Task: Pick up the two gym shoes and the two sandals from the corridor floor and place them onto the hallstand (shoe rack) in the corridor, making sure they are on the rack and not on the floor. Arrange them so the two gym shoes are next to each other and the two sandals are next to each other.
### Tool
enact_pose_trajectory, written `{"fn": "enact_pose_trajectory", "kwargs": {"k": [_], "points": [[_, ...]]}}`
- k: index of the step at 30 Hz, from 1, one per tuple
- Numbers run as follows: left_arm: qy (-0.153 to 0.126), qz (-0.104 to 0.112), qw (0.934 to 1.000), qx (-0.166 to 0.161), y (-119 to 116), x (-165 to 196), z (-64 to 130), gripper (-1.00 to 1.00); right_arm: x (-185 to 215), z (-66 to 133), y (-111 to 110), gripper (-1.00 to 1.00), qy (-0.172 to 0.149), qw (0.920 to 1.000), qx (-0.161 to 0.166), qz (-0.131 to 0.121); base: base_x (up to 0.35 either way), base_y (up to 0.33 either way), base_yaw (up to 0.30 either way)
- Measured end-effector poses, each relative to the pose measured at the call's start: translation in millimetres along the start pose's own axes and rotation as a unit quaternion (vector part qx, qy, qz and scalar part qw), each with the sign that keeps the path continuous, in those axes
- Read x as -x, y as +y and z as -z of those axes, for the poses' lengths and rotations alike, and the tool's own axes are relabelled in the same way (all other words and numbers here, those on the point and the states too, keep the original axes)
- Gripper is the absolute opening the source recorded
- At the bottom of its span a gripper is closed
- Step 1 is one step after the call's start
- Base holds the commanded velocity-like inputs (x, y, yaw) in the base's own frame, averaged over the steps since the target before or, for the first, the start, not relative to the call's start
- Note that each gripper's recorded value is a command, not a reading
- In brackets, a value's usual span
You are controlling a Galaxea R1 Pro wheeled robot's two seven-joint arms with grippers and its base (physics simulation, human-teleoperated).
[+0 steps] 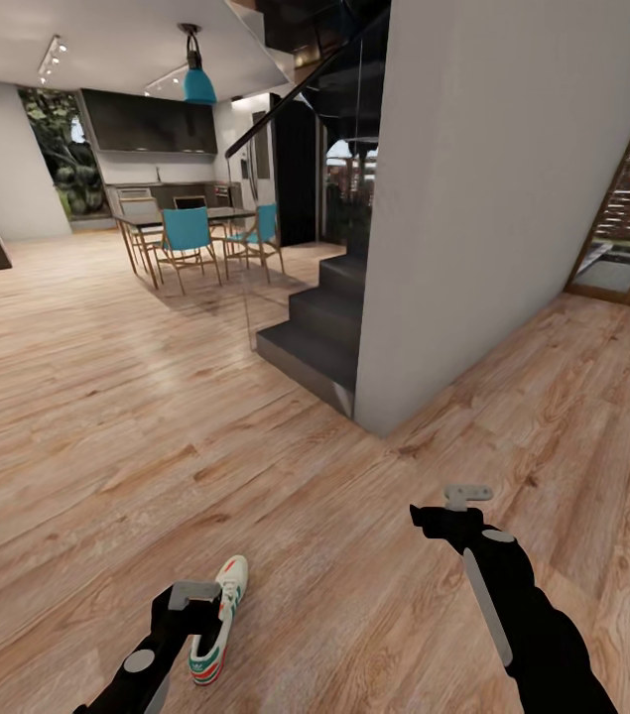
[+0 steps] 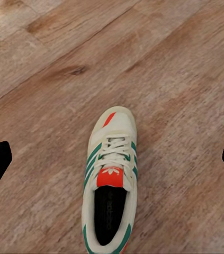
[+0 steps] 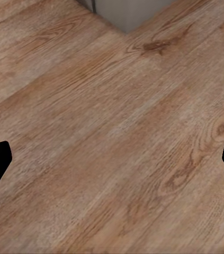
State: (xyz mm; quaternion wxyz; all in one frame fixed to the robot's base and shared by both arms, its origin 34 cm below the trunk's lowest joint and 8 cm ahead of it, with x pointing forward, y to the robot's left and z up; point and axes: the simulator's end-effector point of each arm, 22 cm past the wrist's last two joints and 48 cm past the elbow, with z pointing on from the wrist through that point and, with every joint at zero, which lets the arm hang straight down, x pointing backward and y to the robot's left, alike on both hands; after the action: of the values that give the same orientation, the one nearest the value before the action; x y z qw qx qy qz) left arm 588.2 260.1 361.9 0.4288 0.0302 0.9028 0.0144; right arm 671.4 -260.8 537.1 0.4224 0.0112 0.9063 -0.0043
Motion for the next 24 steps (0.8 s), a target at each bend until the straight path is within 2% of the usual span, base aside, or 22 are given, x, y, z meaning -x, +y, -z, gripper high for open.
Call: {"fn": "enact_pose_trajectory", "kwargs": {"k": [24], "points": [[0.019, 0.000, 0.9998, -0.001, -4, -67, -26.6, 1.00, -65, -34.7, 0, 1.00, 0.019, 0.9998, 0.000, 0.000, 0.000, 0.000, 0.000]]}}
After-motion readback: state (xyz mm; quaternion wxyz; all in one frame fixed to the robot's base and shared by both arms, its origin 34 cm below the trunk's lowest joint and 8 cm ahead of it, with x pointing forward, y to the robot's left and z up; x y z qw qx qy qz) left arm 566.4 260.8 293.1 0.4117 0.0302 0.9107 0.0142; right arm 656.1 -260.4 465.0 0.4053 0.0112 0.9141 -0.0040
